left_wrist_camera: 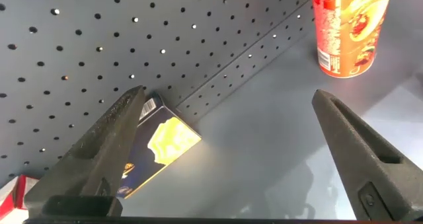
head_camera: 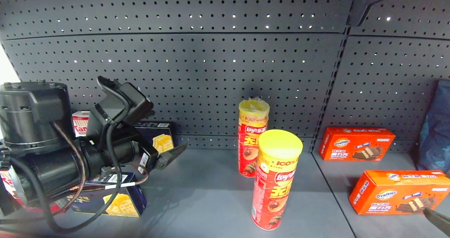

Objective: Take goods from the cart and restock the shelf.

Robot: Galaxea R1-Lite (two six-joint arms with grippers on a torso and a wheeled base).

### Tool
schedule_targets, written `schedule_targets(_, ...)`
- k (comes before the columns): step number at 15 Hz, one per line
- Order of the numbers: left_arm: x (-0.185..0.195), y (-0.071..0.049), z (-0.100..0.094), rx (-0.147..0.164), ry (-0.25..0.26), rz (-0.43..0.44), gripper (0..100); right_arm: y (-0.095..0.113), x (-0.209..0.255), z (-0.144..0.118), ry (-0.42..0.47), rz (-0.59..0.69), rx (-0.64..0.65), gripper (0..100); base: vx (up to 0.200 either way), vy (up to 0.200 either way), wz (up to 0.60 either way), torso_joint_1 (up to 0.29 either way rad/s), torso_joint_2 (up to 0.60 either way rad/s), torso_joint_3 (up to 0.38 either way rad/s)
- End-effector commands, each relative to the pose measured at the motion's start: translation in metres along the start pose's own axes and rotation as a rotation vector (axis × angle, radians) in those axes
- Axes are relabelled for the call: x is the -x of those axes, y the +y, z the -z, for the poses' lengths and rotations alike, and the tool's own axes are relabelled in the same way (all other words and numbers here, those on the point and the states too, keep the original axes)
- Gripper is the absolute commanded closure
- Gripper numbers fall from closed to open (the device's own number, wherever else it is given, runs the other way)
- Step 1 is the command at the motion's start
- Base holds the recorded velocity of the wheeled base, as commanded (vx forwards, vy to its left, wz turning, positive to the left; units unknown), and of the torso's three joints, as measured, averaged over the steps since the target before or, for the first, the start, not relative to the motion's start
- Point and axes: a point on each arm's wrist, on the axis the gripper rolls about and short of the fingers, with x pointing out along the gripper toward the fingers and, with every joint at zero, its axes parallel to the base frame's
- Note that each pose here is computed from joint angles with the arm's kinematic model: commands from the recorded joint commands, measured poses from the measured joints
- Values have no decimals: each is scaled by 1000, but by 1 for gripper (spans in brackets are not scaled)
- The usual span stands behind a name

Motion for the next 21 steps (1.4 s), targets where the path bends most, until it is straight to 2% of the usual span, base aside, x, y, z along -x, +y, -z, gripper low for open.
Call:
schedule_targets(1,-2,1,2,2,8,-1,0,-7,-54,-1,123,-79,-22,0,0,0,0,0,0,0)
schedule_targets(5,-2,1,3,4,8,0,0,-8,-88,-1,213,-123,-33,0,0,0,0,0,0,0)
schedule_targets(6,-3,2,1,5,-8,-9,0,-9,-97,-2,229,-118,-24,0,0,0,0,0,0,0)
schedule_targets(13,-5,5,3,7,-4,-20,0,-7,-134,-10,256,-168,58,0,0,0,0,0,0,0)
schedule_targets(21,-12,5,5,8,-4,-18,0,5,-169,0,325,-241,112,0,0,0,0,0,0,0)
